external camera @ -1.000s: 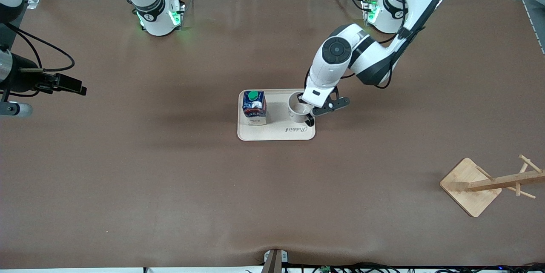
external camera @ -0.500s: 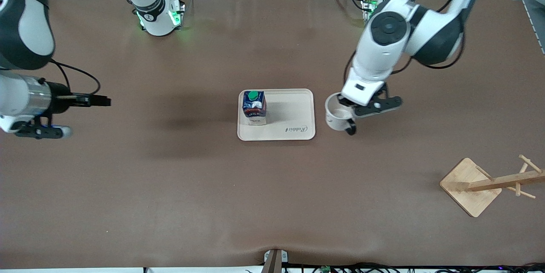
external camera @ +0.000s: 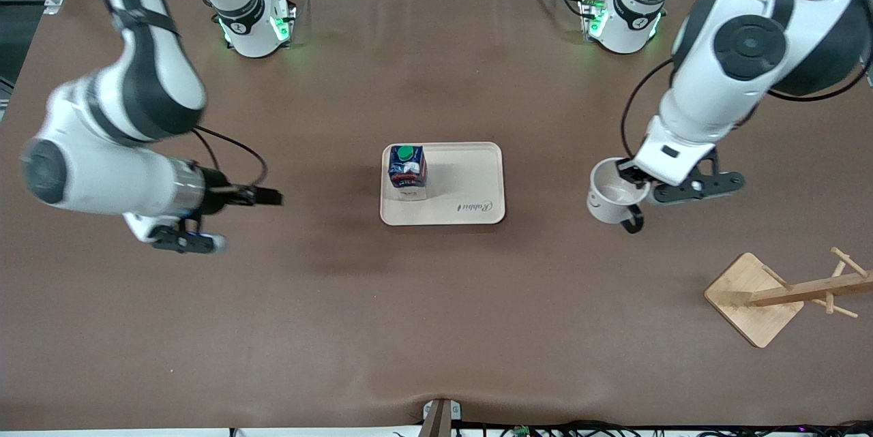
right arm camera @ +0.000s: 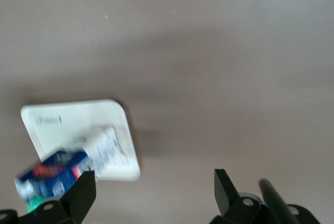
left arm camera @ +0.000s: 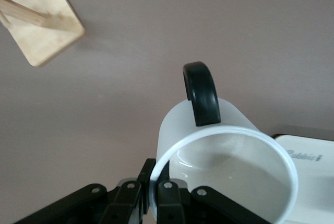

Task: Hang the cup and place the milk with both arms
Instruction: 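Lift the mug with the left gripper while the right gripper reaches the milk, then carry the mug toward the stand while the right gripper grasps the milk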

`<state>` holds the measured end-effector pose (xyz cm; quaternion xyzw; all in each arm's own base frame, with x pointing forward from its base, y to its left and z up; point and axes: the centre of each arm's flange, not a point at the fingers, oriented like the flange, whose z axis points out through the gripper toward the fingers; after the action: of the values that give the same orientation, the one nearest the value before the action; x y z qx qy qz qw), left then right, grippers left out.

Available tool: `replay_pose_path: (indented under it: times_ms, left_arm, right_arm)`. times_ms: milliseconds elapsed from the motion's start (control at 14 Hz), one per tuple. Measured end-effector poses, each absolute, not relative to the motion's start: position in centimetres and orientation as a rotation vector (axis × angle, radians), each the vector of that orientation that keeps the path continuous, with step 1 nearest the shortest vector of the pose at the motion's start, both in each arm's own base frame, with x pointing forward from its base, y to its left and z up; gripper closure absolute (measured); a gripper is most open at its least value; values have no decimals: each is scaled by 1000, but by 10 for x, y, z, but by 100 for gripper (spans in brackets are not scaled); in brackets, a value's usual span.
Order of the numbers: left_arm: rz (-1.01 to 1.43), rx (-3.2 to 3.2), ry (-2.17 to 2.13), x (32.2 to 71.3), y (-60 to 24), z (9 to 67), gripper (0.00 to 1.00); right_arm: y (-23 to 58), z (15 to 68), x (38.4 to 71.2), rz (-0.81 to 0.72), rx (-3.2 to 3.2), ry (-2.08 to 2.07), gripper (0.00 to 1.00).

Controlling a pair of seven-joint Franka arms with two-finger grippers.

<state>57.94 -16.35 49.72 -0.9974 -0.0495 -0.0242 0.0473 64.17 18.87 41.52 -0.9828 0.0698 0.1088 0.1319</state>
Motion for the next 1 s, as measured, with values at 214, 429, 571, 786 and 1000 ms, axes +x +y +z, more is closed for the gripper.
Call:
replay_pose_path:
  times_ms: [214,429,571,786,1000]
  left_arm:
    - [-53,-3038,34,594,-107,510,93]
    - [-27,-3023,235,601,-58,528,93]
    - [-20,-3011,342,604,-29,537,93]
    - [12,-3001,462,606,18,533,93]
    - [21,-3009,554,613,55,527,93]
  right_arm:
    - [267,390,632,283,-2855,323,0]
    - [333,384,605,312,-2859,434,0]
    - [375,377,587,344,-2863,506,0]
    - [414,366,568,378,-2880,502,0]
    - [432,359,548,405,-2955,422,0]
